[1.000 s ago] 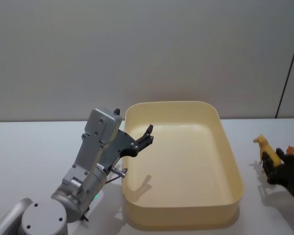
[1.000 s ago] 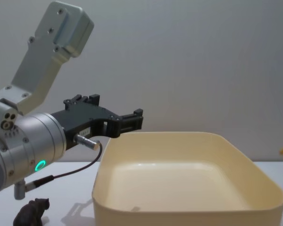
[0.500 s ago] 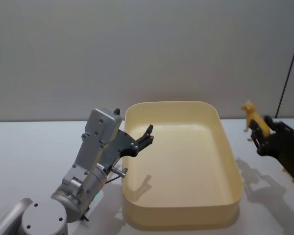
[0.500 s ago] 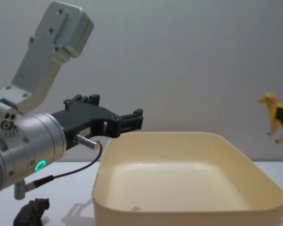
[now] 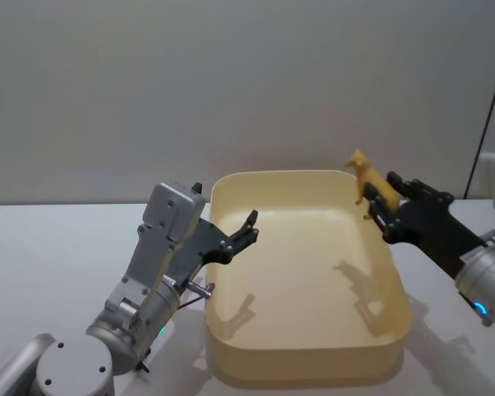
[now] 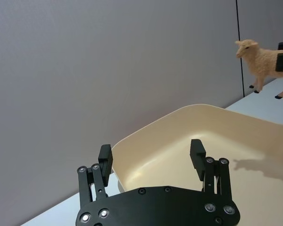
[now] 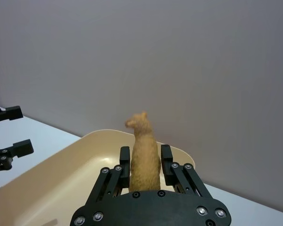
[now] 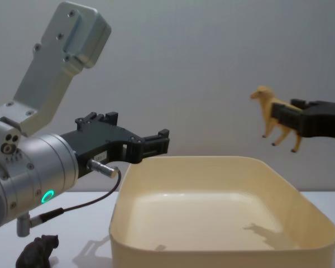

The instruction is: Pick up the toy alternately with two hands and place it into the central storage box.

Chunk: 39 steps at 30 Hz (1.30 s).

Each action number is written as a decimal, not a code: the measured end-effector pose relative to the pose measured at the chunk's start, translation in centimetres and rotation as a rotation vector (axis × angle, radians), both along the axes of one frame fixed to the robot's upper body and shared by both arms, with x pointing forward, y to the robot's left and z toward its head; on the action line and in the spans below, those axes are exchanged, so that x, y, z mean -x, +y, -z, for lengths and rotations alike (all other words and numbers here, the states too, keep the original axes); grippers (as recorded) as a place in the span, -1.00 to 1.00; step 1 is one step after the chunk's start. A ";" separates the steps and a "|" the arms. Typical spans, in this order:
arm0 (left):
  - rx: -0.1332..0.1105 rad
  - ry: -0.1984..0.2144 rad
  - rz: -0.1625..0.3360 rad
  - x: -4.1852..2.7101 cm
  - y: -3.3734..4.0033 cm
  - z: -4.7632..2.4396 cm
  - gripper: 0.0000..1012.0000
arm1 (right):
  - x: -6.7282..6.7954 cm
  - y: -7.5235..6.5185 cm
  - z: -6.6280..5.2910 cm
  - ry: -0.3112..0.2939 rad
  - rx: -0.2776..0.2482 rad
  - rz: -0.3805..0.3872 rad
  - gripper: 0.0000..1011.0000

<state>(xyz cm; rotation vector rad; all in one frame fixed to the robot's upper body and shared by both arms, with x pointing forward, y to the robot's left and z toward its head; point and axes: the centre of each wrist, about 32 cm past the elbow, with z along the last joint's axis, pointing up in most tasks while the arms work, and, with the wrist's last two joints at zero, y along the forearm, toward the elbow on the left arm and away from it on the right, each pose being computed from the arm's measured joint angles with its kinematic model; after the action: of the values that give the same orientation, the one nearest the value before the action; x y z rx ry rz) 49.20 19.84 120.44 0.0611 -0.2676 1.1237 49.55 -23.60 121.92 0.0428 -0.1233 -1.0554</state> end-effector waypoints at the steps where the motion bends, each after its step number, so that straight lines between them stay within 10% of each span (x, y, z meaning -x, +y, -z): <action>1: 0.000 0.000 0.000 0.00 0.00 0.00 0.98 | -0.1 0.1 -0.1 0.000 0.003 -0.005 -0.27; 22: 0.000 0.000 0.000 0.00 0.00 0.00 0.98 | -1.7 1.9 -0.9 0.007 0.041 -0.071 0.95; 39: 0.000 0.000 0.000 0.00 0.00 0.00 0.98 | 1.3 -1.8 0.0 0.060 0.059 0.034 0.98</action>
<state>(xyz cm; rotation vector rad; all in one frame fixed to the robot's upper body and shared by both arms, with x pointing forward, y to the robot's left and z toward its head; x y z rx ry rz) 49.20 19.84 120.44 0.0611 -0.2676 1.1237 48.29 -25.43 121.95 -0.0438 -0.1010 -1.0850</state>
